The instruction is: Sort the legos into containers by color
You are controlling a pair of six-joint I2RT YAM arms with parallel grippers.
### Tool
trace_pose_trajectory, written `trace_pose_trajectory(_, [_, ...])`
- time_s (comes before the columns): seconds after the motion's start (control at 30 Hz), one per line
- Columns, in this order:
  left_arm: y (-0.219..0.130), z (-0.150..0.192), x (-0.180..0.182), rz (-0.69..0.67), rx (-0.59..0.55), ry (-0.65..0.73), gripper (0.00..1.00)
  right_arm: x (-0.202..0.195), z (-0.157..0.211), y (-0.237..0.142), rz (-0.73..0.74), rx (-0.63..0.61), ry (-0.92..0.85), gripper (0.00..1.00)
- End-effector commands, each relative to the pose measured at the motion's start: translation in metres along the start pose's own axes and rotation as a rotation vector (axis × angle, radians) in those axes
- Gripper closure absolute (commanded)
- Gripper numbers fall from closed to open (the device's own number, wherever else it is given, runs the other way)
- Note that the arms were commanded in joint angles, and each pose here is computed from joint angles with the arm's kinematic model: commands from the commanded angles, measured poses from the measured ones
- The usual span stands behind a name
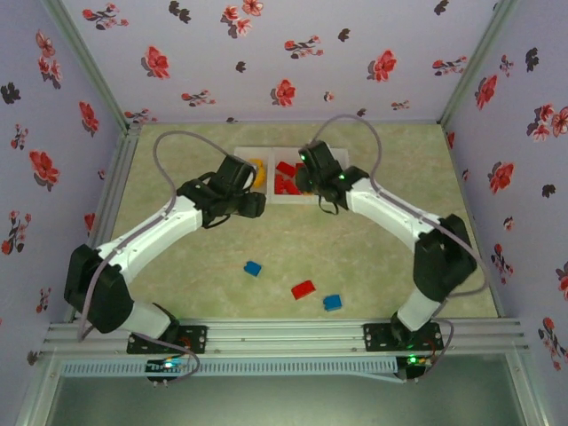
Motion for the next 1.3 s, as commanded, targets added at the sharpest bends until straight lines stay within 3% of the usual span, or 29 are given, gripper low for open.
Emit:
trace_pose_trajectory(0.0, [-0.022,0.0,0.015,-0.056,-0.028,-0.041,0.42,0.021,-0.026,0.019,-0.072,-0.036,-0.07,0.7])
trace_pose_trajectory(0.33, [-0.059,0.007,0.032,-0.084,-0.061,-0.072,0.41,0.067,-0.057,0.074,-0.225,-0.026,-0.07,0.7])
trace_pose_trajectory(0.63, [-0.062,0.007,0.033,-0.091,-0.054,-0.08,0.41,0.085,-0.059,0.105,-0.273,0.017,-0.068,0.66])
trace_pose_trajectory(0.93, [-0.06,0.007,0.032,-0.091,-0.048,-0.076,0.4,0.085,-0.064,0.103,-0.265,0.023,-0.083,0.46])
trace_pose_trajectory(1.27, [-0.049,0.014,0.023,-0.04,-0.012,-0.068,0.4,0.065,-0.068,0.063,-0.208,-0.016,-0.137,0.42])
Point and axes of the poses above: each hand's point on the last joint's axis, 136 mm out from that joint toward the fingers, its own y axis out along the fingers, its own x axis along the line the jaws close on, z = x × y, the point moved 4 cm from there along -y, back along the fingers, and after that the axes turned 7 degrees about -y, right-handed, at the moved point
